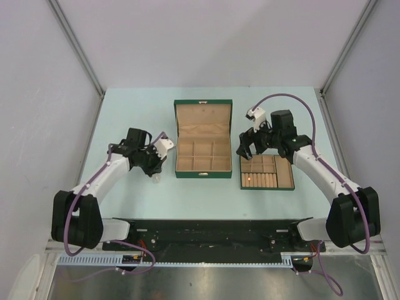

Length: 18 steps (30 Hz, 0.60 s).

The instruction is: Organize the mixed jewelry

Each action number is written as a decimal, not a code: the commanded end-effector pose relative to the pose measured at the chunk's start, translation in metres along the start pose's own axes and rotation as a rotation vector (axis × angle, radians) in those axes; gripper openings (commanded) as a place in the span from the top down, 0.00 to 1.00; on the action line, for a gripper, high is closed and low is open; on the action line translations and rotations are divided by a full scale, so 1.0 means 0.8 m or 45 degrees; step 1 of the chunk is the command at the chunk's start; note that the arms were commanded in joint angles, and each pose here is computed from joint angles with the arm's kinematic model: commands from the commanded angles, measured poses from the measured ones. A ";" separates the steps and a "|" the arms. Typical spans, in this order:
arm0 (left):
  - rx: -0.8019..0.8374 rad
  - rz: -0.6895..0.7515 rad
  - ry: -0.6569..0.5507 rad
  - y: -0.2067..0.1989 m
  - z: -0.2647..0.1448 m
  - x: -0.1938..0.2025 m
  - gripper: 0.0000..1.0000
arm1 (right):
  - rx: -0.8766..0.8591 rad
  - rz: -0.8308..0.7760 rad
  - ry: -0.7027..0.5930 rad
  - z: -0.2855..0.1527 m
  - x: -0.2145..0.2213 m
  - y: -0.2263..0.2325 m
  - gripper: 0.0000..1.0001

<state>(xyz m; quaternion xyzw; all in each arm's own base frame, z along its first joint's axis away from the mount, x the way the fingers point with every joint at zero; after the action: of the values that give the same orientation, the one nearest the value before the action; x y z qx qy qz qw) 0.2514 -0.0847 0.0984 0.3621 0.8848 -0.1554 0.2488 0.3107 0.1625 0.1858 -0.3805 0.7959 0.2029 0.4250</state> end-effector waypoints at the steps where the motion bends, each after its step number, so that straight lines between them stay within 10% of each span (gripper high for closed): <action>1: 0.059 0.075 -0.087 -0.014 -0.028 -0.029 1.00 | -0.033 -0.077 -0.094 -0.006 -0.036 0.011 0.00; 18: 0.202 0.159 -0.366 -0.059 -0.138 -0.123 1.00 | -0.280 -0.241 -0.260 -0.023 -0.133 0.069 0.00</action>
<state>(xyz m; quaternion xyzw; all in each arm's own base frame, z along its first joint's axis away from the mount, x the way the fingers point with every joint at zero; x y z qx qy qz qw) 0.2577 -0.1098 0.2173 0.3942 0.8267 -0.2140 0.3397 0.3014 0.2151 0.2561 -0.4479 0.7173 0.2682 0.4615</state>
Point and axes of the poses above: each gripper's point midway between its finger pads, its own z axis out along the fingers, its own y axis along the line the jaws close on, x = y × z, the point moved 3 cm from there along -z, back along the fingers, and after that the axes turned 9 degrees about -z, right-handed, at the moved point
